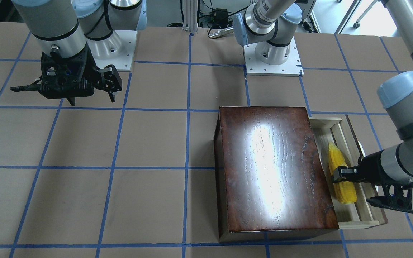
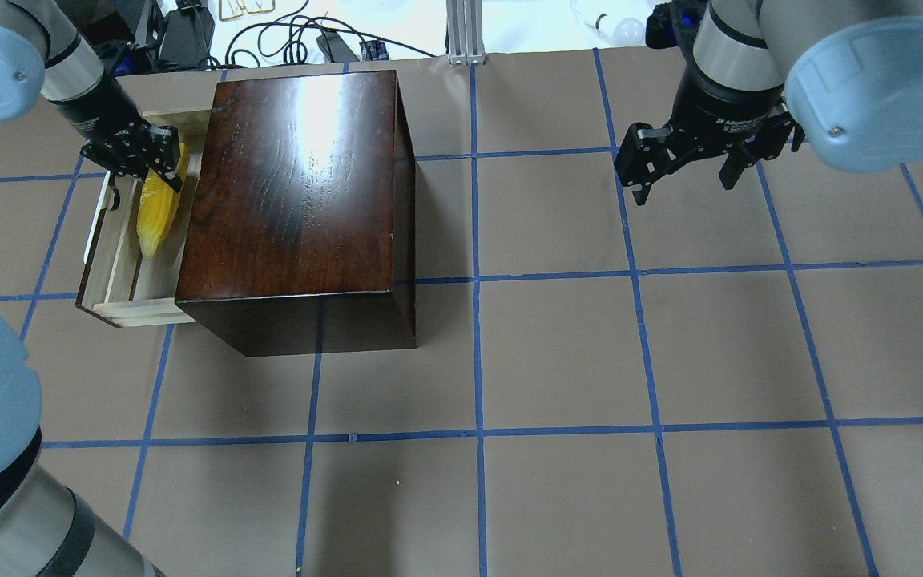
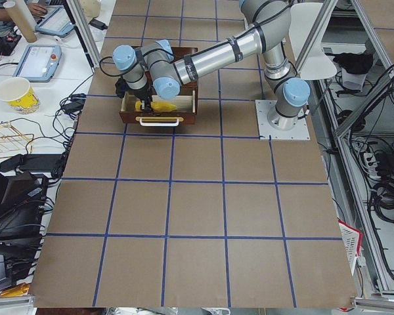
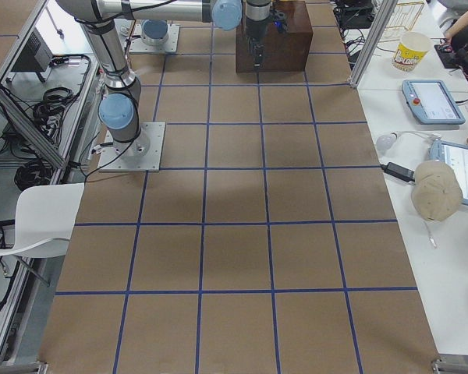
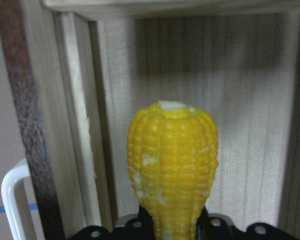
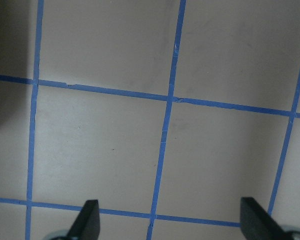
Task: Open drawer and put corn inside
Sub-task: 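Lower the corn into the open drawer and open the left gripper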
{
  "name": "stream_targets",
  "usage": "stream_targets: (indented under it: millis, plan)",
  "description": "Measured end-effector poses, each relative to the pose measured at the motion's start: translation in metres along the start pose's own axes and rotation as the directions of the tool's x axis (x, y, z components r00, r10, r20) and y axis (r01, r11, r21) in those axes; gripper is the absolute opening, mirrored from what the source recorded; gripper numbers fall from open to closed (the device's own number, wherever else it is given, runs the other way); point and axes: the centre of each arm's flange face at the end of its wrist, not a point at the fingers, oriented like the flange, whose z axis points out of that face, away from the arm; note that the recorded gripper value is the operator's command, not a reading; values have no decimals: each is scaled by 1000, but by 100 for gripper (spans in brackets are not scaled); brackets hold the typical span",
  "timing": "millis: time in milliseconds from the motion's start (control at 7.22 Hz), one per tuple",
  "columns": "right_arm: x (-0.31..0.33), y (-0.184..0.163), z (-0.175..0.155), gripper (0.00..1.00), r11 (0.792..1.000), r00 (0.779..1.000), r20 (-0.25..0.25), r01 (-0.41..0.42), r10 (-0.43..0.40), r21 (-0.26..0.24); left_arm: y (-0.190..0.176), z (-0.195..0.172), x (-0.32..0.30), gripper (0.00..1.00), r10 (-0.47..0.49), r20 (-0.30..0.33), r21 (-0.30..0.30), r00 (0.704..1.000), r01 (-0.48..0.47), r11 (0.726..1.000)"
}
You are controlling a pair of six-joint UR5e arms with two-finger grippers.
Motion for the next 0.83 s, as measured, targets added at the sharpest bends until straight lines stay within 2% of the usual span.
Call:
stream_targets:
  millis: [139, 554, 831]
  plan:
    - [0, 0, 0, 100, 1000, 1000, 0, -1, 1, 0, 0, 2, 1, 86, -1, -12, 0, 1000, 1, 1000]
    - [1, 0, 0, 100, 1000, 1000, 0, -2, 2, 0, 2, -2, 5, 100, 0, -33, 13, 999, 0, 1000]
    - [1, 0, 0, 100, 1000, 1000, 0, -2, 2, 0, 7, -16, 9, 100, 5, -24, 30, 1000, -4, 1000]
